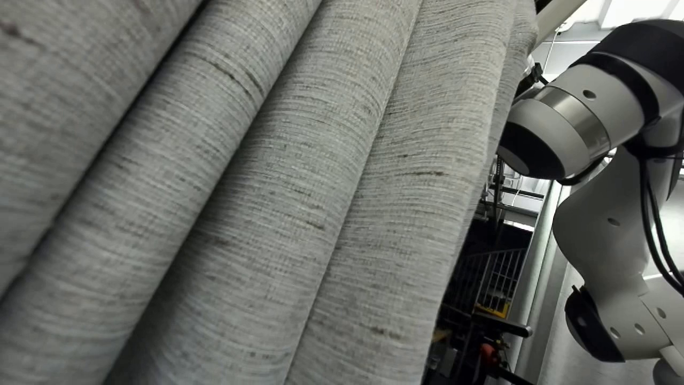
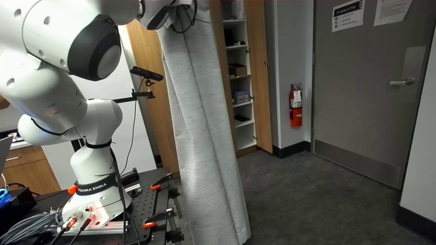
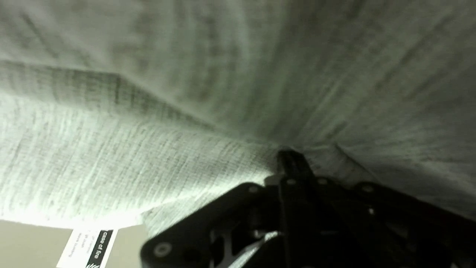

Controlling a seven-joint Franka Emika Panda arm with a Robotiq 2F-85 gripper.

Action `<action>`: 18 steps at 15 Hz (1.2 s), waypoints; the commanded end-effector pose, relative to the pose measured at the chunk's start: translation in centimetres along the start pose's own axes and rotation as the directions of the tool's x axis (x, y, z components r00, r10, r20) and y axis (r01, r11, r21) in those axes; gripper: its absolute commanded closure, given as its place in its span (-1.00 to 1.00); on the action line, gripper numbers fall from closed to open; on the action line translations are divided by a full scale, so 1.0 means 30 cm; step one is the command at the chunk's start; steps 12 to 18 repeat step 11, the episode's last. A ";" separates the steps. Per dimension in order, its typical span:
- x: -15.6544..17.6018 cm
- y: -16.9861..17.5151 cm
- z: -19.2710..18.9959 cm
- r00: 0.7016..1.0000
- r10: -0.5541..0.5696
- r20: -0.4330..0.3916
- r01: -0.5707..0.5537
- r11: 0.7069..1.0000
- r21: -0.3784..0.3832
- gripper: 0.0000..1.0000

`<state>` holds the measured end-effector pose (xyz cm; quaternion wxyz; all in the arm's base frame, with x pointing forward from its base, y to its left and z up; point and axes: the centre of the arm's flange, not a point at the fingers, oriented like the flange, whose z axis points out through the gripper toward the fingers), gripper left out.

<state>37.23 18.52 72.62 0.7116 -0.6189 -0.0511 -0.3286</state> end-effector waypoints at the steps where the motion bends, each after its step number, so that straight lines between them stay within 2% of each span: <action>1: 0.003 0.011 -0.001 1.000 0.002 -0.002 -0.002 1.000 -0.006 0.98; 6: 0.035 0.064 -0.019 1.000 0.015 -0.023 -0.016 0.999 -0.034 0.98; 18: 0.037 0.066 -0.021 1.000 0.015 -0.025 -0.016 0.999 -0.035 0.98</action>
